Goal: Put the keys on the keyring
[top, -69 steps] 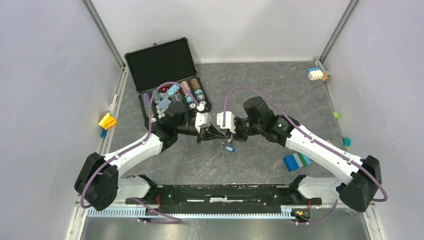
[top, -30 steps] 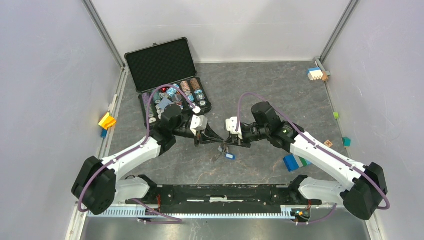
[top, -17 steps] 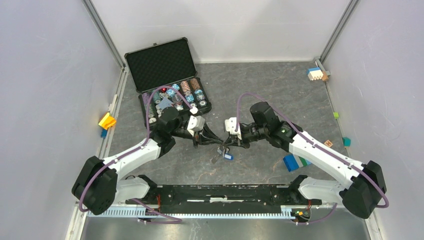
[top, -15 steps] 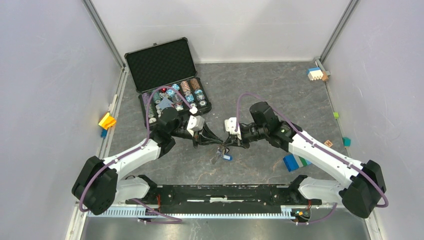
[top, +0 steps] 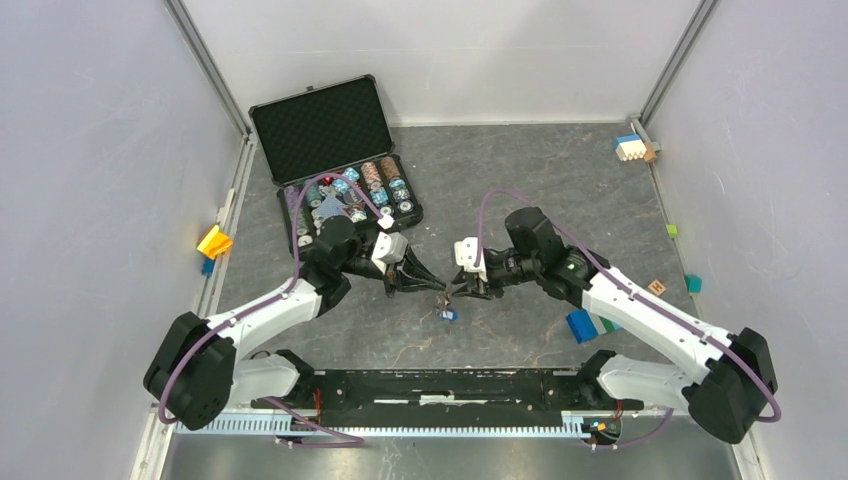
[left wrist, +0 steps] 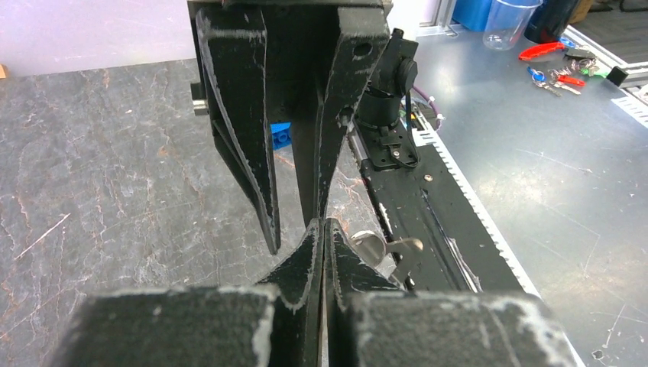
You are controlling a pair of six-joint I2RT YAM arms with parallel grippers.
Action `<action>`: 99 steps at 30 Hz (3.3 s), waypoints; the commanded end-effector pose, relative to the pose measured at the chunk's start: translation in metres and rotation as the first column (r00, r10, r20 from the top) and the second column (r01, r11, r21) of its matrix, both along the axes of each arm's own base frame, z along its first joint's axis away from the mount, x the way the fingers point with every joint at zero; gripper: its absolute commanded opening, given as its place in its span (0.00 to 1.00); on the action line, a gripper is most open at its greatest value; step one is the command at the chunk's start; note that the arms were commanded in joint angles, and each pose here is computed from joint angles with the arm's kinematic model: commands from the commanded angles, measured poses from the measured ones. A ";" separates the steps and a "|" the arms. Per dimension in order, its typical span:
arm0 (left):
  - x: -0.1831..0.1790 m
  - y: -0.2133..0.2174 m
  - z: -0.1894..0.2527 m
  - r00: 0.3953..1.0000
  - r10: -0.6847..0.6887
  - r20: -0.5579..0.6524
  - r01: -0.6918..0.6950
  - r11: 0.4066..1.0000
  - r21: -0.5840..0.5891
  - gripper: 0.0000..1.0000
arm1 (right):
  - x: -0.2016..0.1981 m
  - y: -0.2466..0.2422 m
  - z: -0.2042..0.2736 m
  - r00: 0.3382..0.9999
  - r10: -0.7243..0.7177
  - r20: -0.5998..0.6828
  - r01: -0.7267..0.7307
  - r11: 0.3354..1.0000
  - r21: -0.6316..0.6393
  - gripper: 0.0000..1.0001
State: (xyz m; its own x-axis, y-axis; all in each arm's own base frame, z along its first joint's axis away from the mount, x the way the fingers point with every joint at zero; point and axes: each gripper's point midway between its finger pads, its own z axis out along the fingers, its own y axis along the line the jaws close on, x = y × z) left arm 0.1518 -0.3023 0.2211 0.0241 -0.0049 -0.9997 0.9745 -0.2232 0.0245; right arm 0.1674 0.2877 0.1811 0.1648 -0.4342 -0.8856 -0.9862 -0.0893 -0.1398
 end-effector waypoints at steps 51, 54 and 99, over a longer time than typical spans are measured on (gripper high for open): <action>-0.012 0.001 0.017 0.996 -0.072 0.049 0.075 0.995 -0.060 0.02 | -0.014 0.010 0.026 0.995 0.091 0.033 -0.095 0.984 0.151 0.16; -0.012 0.001 0.017 0.996 -0.068 0.049 0.071 0.996 -0.060 0.02 | -0.012 0.007 0.030 0.995 0.073 0.068 -0.083 0.986 0.143 0.28; 0.023 0.000 -0.010 0.992 0.064 0.108 -0.072 0.995 0.069 0.09 | 0.015 0.000 0.049 0.991 -0.060 0.118 0.053 0.997 0.057 0.00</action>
